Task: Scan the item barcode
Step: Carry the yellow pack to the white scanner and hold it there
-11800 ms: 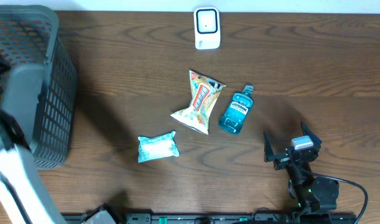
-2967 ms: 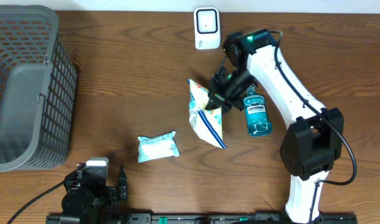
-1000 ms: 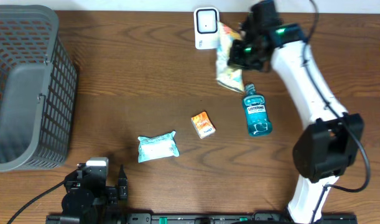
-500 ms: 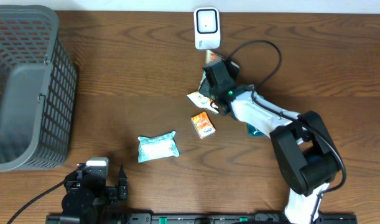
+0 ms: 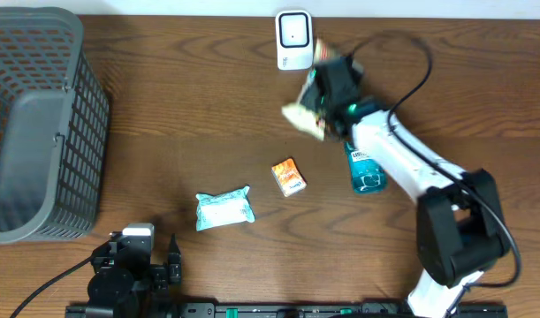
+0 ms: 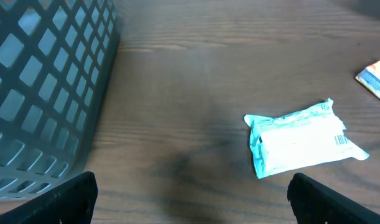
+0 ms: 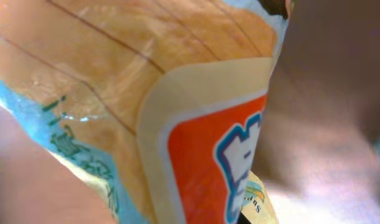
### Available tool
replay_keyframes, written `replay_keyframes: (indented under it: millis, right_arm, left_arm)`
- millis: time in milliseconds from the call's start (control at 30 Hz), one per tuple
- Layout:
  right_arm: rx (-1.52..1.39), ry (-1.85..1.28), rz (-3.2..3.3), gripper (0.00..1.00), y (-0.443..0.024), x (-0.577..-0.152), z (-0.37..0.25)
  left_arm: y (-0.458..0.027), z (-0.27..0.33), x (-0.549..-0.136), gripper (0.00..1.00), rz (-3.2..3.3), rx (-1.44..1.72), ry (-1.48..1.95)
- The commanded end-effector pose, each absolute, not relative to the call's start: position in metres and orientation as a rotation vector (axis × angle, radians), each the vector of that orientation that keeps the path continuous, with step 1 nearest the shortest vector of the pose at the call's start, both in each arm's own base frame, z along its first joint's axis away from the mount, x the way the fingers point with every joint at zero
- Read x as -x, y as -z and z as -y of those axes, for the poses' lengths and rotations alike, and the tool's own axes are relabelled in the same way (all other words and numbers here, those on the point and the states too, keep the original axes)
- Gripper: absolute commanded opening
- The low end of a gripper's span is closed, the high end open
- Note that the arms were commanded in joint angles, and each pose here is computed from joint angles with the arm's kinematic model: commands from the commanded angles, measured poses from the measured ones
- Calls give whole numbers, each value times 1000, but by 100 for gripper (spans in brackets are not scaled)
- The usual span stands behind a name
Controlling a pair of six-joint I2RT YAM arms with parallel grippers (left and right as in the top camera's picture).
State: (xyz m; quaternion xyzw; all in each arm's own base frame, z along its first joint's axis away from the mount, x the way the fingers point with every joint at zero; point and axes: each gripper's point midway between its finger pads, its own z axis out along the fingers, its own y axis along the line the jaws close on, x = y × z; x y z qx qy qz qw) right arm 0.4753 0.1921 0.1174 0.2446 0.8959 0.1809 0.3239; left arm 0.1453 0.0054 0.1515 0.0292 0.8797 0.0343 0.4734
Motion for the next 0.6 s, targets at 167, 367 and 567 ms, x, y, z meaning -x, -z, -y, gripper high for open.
replay_keyframes:
  millis: [167,367,567]
  right_arm:
    - [-612,-527,-1911,2,-221,-541,-188]
    - [-610,-621,-1713,1,-202,-583,-209]
    - [-591,-659,-1695,1,-176,-620,-232]
  left_arm:
    - [-150,-7,-145,98,-2157,-63,-95]
    - [-150,-7,-145,98,-2157,-63,-95]
    - [-150,-7,-145,98,-2157,-63,-95]
